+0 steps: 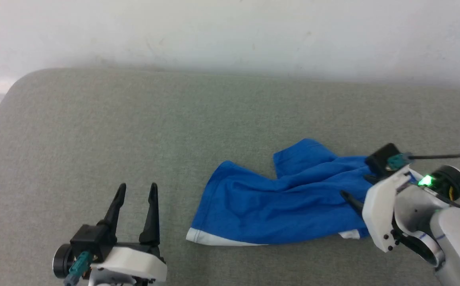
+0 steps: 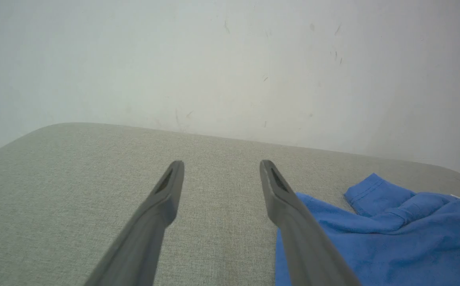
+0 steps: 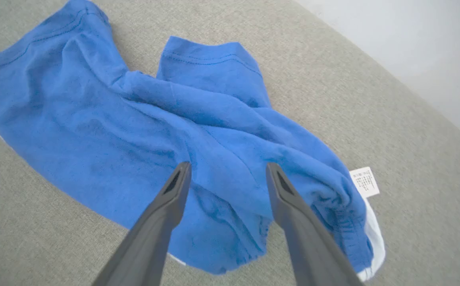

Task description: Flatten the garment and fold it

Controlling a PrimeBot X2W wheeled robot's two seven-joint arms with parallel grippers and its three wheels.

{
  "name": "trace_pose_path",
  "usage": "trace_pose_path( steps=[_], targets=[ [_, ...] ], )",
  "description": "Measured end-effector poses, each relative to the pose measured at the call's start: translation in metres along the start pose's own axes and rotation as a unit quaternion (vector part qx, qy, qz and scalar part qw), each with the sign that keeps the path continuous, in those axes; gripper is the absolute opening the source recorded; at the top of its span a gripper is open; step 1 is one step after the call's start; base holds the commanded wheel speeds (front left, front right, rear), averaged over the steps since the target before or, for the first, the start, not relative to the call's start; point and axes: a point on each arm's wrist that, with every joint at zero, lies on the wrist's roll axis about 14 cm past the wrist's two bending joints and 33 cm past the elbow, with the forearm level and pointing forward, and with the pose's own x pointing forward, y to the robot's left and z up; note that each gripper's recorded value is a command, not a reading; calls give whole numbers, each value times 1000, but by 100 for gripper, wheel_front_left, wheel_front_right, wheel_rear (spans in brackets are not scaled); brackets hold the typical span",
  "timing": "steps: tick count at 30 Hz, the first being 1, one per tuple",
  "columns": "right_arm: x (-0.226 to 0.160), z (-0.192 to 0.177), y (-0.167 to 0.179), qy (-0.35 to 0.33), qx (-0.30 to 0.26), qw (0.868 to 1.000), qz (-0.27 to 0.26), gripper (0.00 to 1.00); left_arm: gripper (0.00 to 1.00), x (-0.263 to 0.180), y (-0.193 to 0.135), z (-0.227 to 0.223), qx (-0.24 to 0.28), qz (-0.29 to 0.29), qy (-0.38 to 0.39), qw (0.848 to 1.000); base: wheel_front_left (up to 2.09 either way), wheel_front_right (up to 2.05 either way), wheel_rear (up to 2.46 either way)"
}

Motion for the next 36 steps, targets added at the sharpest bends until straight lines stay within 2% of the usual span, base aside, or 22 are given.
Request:
trace_pose_path(
  steps=[7,8,9,10,23,29,30,31,32,36],
  targets=[
    [35,-20,15,92,-51,993,53,100,100,4,9,-1,-3,18,1,1000,0,0,0],
    [38,-20,16,98,-57,992,59,94,100,4,11,-2,-3,21,2,1000,0,0,0],
    [42,-19,18,101,-57,991,65,20,100,4,13,-3,-2,25,4,1000,0,0,0],
    [45,-17,19,101,-56,991,70,0,100,3,15,-4,-3,28,6,1000,0,0,0],
    [80,72,-19,6,-67,997,45,0,100,13,19,-7,1,34,8,999,0,0,0],
    [112,85,-30,-22,-38,998,43,0,100,24,20,-13,5,35,15,999,0,0,0],
    [118,80,-28,-21,-34,998,47,22,100,25,21,-15,4,36,17,999,0,0,0],
    [123,77,-24,-23,-28,998,52,49,100,25,21,-16,3,38,19,999,0,0,0],
    [128,76,-21,-30,-24,998,57,100,100,25,22,-19,3,40,23,999,0,0,0],
    [133,82,-14,-93,22,993,63,100,100,24,26,-22,6,47,28,998,0,0,0]
  ],
)
